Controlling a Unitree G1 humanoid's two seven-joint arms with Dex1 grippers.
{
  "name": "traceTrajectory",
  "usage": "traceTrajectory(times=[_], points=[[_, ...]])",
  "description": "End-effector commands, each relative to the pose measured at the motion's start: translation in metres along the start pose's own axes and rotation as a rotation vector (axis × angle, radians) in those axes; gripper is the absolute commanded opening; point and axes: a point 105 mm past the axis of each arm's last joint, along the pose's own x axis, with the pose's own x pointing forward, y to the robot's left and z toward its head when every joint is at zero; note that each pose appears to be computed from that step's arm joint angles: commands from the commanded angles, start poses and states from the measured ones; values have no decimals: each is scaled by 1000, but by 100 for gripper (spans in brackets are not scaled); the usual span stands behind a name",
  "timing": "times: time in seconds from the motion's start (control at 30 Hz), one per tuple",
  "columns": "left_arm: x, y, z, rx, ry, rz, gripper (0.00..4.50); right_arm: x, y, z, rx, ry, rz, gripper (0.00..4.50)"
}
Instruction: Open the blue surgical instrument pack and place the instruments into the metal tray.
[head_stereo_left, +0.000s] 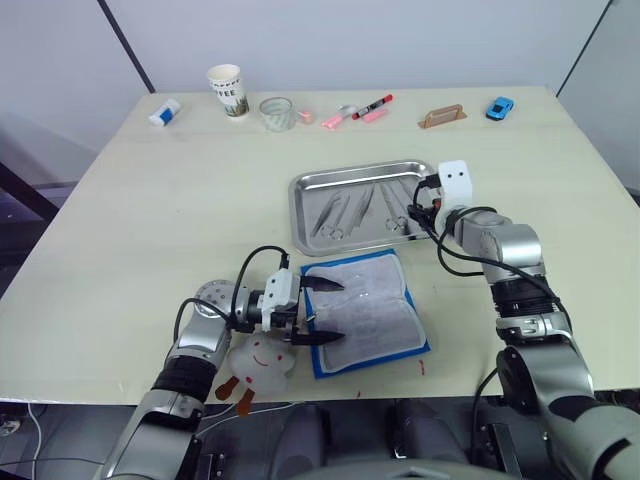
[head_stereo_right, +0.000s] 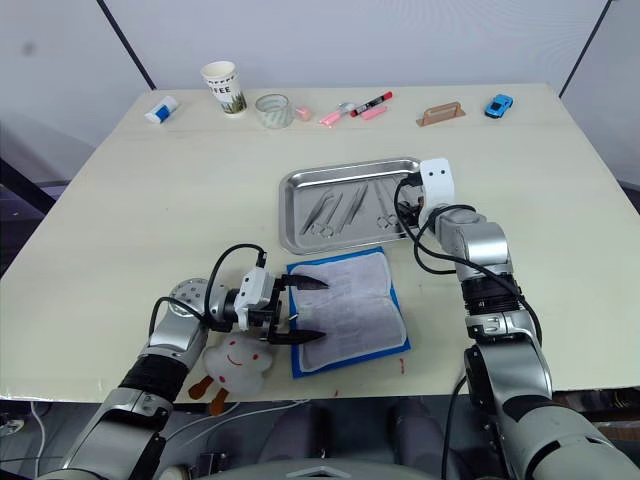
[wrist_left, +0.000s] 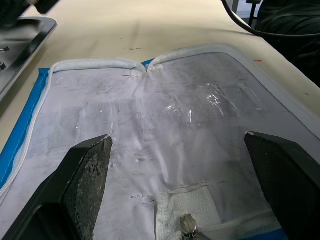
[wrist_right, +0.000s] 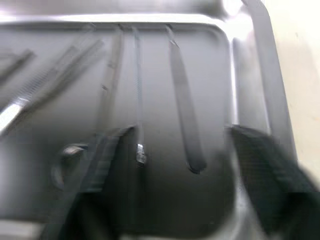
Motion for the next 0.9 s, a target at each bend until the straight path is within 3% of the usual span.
traceTrajectory(times=[0.03,0.2,0.27,0.43,0.73,0.9], points=[[2,-14,-21,-84,55,-34,450,-13,7,26,-19,-105,41,446],[-1,-12,-8,-69,9,-20,450,-32,21,44,-89,-236,152,446],[-3,-11,-2,-70,-12,-13,450,-38,23,42,-109,-242,185,446],[-16,-3,23,-75,-100,58,450,-61,29,43,-189,-401,328,446],[-59,13,58,-84,-185,254,450,-98,8,21,-254,-484,422,446],[-92,18,54,-92,-139,391,450,-115,-7,-1,-261,-472,438,446]])
